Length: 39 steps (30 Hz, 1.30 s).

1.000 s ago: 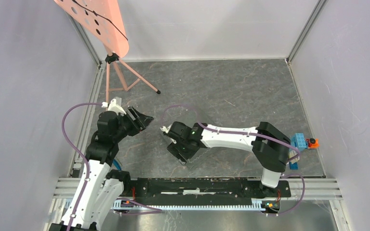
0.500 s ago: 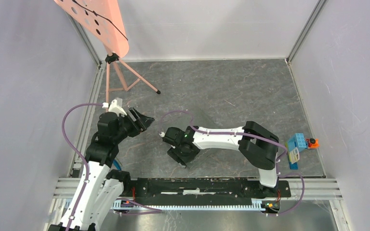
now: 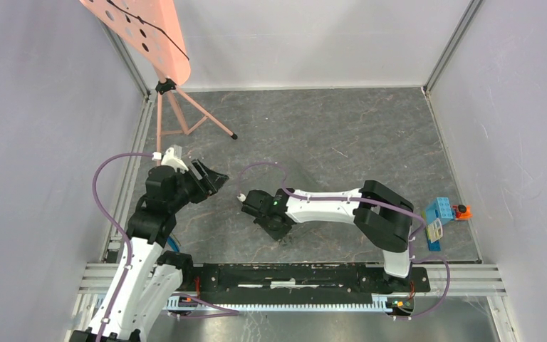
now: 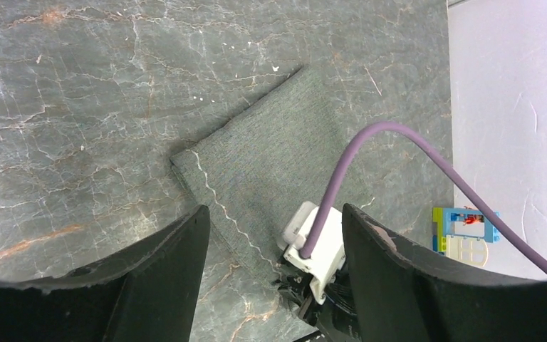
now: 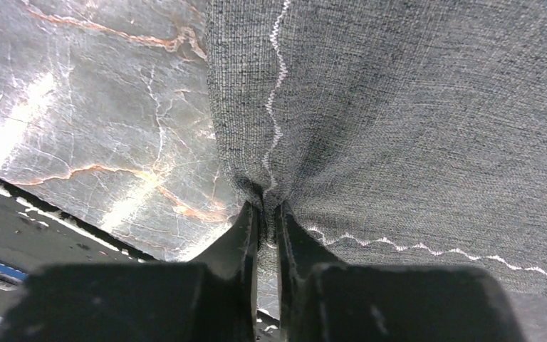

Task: Fold the napkin into a case and place the utensils inside
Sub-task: Pick up the lower triangle-folded napkin from the center of the board.

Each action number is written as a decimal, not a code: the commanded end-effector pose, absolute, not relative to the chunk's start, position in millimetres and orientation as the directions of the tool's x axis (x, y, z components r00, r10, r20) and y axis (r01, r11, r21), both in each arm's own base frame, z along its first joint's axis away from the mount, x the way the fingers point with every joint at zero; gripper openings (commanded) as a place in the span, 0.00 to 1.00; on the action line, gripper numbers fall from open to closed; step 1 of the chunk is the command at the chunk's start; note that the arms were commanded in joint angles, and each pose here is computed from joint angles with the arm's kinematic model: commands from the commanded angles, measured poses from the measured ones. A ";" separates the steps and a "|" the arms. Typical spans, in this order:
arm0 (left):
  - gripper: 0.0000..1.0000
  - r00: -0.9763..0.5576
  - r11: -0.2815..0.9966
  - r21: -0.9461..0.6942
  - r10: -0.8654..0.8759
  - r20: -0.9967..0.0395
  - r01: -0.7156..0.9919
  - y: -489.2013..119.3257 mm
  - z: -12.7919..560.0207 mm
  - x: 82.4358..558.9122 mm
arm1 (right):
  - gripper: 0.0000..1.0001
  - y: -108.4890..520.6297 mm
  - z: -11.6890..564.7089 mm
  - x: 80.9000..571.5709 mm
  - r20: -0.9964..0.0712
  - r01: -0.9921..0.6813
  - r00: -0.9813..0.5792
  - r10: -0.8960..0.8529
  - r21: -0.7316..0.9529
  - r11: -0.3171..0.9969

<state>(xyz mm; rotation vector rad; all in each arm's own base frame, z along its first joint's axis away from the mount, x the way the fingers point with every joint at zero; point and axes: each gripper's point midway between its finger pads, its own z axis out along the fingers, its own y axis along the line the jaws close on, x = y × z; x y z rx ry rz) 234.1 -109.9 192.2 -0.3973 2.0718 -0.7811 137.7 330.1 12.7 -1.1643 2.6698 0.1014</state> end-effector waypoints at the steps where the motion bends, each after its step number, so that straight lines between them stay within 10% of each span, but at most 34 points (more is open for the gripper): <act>1: 0.75 -0.571 0.776 -0.631 -0.508 -0.645 0.023 -108.1 191.7 237.7 | 0.05 324.3 0.8 148.1 -0.289 -0.709 -0.655 -0.699 -0.086 0.700; 20: 0.87 -0.702 0.424 -0.818 -0.712 -0.035 -0.389 -175.4 91.2 230.1 | 0.00 342.0 70.9 144.2 -0.535 -0.666 -0.744 -0.400 0.556 0.497; 29: 0.79 -0.665 0.424 -0.797 -0.746 -0.038 -0.430 -194.1 59.0 240.5 | 0.00 327.8 80.3 152.4 -0.557 -0.653 -0.756 -0.344 0.602 0.460; 39: 0.38 -0.655 0.503 -0.767 -0.742 -0.146 -0.399 -187.9 55.4 259.6 | 0.01 320.1 71.9 145.0 -0.546 -0.642 -0.766 -0.338 0.625 0.444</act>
